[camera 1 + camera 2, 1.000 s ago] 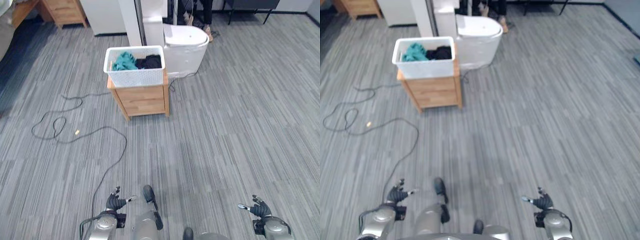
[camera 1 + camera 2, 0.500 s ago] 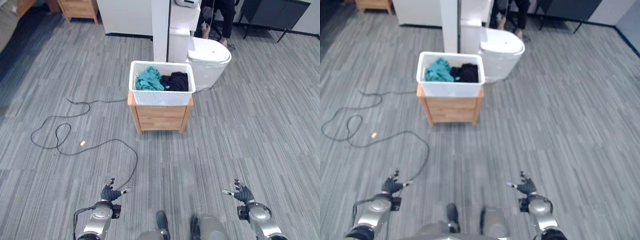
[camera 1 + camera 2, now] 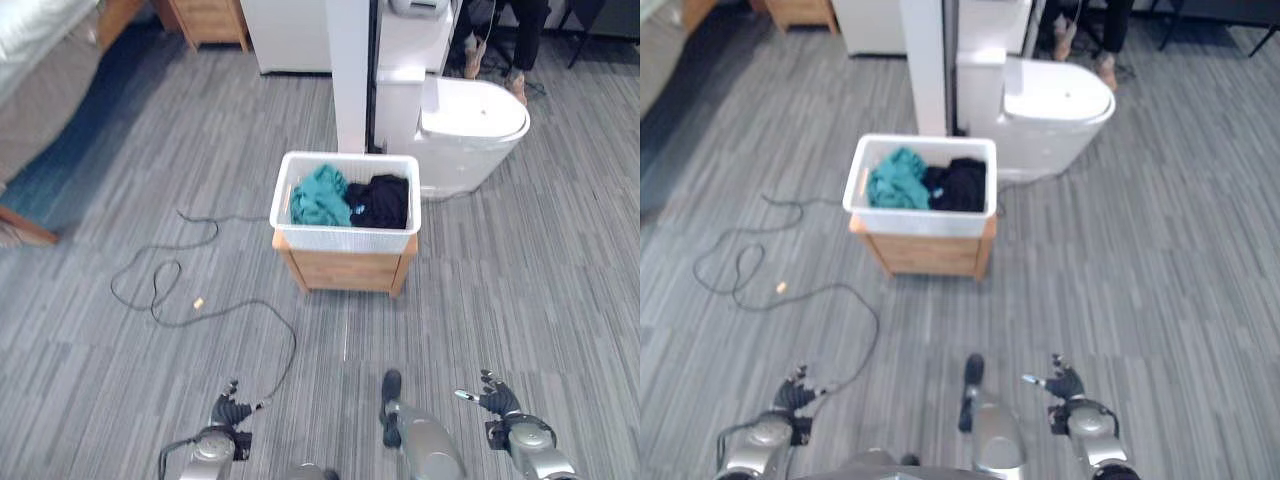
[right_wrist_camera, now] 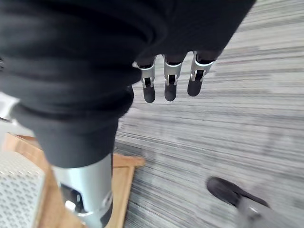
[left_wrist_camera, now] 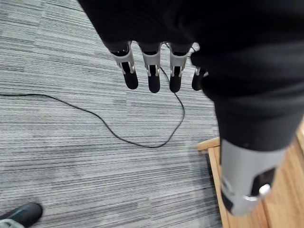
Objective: Grab the laundry basket,head to the washer,open it,put in the laundry and shut it.
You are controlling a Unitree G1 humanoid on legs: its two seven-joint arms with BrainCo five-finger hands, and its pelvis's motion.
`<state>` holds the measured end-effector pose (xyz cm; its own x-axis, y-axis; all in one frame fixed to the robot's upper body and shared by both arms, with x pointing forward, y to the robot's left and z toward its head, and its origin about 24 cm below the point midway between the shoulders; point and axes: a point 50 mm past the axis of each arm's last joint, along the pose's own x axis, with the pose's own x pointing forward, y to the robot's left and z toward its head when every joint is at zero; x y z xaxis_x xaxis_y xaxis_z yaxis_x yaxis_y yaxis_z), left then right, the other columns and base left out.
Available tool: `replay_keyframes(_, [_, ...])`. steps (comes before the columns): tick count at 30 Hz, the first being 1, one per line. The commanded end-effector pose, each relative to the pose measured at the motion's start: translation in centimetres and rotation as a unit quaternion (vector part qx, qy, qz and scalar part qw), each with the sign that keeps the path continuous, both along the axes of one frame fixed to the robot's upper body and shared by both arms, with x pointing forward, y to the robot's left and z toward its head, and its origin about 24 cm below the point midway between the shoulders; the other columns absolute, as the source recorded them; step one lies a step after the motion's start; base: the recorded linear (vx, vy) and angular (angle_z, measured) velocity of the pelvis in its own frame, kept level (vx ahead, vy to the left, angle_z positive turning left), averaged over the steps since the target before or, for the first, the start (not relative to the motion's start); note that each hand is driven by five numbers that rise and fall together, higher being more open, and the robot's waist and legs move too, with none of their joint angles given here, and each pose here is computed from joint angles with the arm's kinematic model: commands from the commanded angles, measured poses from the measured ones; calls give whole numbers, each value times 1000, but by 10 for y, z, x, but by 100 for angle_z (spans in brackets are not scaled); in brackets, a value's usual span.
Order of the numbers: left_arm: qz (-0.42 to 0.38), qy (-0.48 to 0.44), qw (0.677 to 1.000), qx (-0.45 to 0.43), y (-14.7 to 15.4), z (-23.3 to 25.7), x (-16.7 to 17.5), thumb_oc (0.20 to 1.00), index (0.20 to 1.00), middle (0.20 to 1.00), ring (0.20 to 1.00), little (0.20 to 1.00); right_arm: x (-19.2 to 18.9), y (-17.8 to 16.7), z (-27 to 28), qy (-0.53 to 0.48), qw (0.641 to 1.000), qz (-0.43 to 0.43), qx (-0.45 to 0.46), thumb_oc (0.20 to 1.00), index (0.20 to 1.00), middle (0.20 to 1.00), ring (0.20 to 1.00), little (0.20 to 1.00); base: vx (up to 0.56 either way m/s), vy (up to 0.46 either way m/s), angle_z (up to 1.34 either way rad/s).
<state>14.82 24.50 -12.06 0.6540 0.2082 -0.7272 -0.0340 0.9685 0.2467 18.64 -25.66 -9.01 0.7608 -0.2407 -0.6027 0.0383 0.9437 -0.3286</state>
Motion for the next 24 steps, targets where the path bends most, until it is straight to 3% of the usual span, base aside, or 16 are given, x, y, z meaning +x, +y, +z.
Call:
replay_keyframes(1, [-15,-44,999,24,13,16,22,1000,1000,1000,1000,1000,-1,-12,4,-10,1000,-15,-14,1000,1000,1000,1000,1000,120,16,-22])
replay_keyframes(11, [4,-53,998,27,16,18,21,1000,1000,1000,1000,1000,3,-14,7,-9,999,1,-40,1000,1000,1000,1000,1000,198,113,-35])
replay_keyframes(18, [11,-35,999,36,21,14,17,1000,1000,1000,1000,1000,1,-8,-1,6,1000,-7,-26,1000,1000,1000,1000,1000,270,291,-14])
replay_keyframes(24, [27,-71,995,66,42,32,30,1000,1000,1000,1000,1000,26,12,12,-39,999,18,-11,1000,1000,1000,1000,1000,130,199,-57])
